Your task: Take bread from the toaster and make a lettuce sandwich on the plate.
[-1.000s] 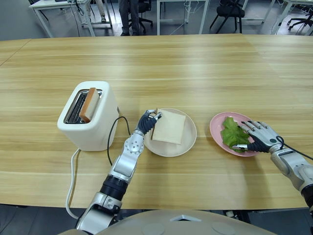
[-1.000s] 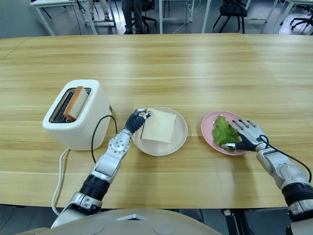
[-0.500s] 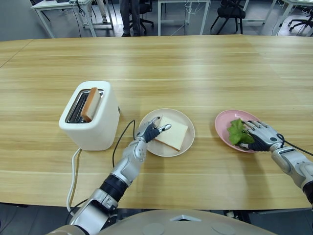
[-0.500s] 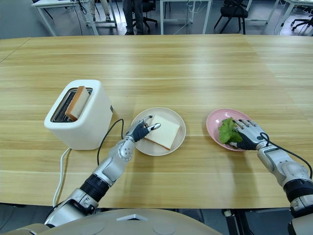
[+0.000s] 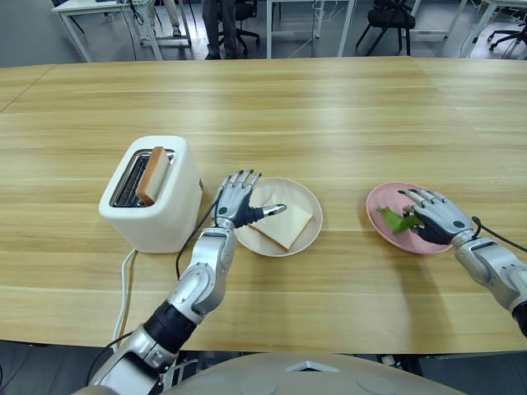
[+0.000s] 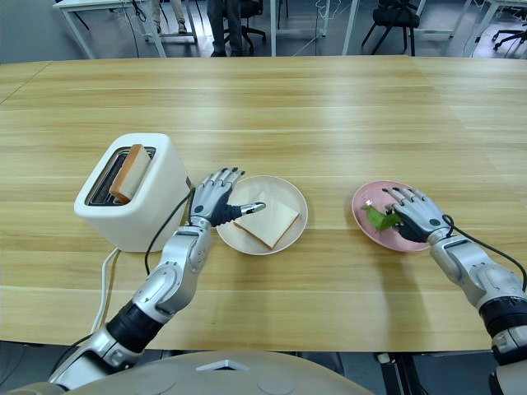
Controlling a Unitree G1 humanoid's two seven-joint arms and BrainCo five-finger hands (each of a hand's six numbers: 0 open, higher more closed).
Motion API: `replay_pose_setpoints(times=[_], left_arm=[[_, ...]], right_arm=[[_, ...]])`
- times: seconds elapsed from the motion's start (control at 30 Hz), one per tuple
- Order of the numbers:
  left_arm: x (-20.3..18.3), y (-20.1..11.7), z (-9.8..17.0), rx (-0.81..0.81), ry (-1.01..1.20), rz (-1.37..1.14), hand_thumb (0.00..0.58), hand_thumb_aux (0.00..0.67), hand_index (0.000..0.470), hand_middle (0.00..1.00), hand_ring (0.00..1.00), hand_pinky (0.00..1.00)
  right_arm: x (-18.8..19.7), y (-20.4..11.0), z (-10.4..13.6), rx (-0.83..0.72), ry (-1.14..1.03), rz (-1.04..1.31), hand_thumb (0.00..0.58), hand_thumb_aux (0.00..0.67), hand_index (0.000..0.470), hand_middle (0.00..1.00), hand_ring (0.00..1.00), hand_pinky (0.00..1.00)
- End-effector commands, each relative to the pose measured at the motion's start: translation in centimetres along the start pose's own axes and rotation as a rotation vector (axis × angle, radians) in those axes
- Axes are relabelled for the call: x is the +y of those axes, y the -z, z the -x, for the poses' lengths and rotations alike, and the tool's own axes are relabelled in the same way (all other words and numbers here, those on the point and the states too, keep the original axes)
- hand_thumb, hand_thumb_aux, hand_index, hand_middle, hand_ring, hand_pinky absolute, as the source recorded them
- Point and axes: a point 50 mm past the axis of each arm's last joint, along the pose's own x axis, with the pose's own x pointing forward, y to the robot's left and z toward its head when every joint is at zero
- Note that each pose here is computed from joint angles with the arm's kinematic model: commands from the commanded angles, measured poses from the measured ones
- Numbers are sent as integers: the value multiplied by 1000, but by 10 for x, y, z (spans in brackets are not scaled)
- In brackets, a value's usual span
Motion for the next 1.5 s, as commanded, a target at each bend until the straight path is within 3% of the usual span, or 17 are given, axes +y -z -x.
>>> replay_pose_setpoints(times=[0.03,0.33,0.57,0.7,0.9,1.17,1.2,1.23,1.27,1.3,1.33,1.4,1.43,1.47,1.5], left_arm=[[40,6,15,27,-148,-22,0,0,0,0,0,0],[107,55,73,235,-376,-137,0,0,0,0,0,0],[114,99,97,441,-356,-232,0,0,0,0,0,0],[97,117,97,523,-265,-224,0,0,0,0,0,0],[67,120,80,503,-140,-116,0,0,0,0,0,0],[54,127,63,502,-87,-59,0,0,0,0,0,0],[53,128,60,503,-86,-54,438,339,233,0,0,0],[53,130,58,503,-87,-47,509,436,299,0,0,0],[52,131,55,502,-88,-42,566,568,390,0,0,0],[53,131,53,498,-90,-35,580,670,460,0,0,0],[54,131,51,492,-101,-25,580,670,460,0,0,0],[57,131,47,480,-119,-11,580,670,460,27,27,27],[58,131,45,473,-133,-3,580,670,460,161,161,161],[61,131,44,464,-149,6,580,670,460,718,718,718],[62,131,43,458,-159,12,580,670,460,718,718,718]], right_arm=[[-32,-9,-10,-50,140,-13,580,670,460,0,0,0],[-59,-82,-37,-251,246,-138,580,670,460,0,0,0],[-48,-141,-58,-394,214,-211,580,670,460,0,0,0],[-42,-165,-72,-447,196,-216,580,670,460,0,0,0],[-38,-187,-89,-497,182,-184,580,670,460,0,0,0],[-34,-191,-91,-530,131,-117,580,670,460,0,0,0],[-31,-192,-90,-535,117,-109,580,670,460,0,0,0],[-29,-192,-89,-536,104,-100,580,670,460,0,0,0],[-27,-192,-88,-536,97,-88,575,607,417,0,0,0],[-26,-191,-87,-535,87,-77,66,39,27,0,0,0],[-26,-191,-86,-533,79,-72,0,0,0,0,0,0],[-27,-189,-84,-531,76,-63,0,0,0,0,0,0],[-28,-189,-83,-531,76,-58,0,0,0,0,0,0],[-30,-188,-82,-532,80,-52,0,0,0,0,0,0],[-32,-187,-81,-532,83,-49,0,0,0,0,0,0]])
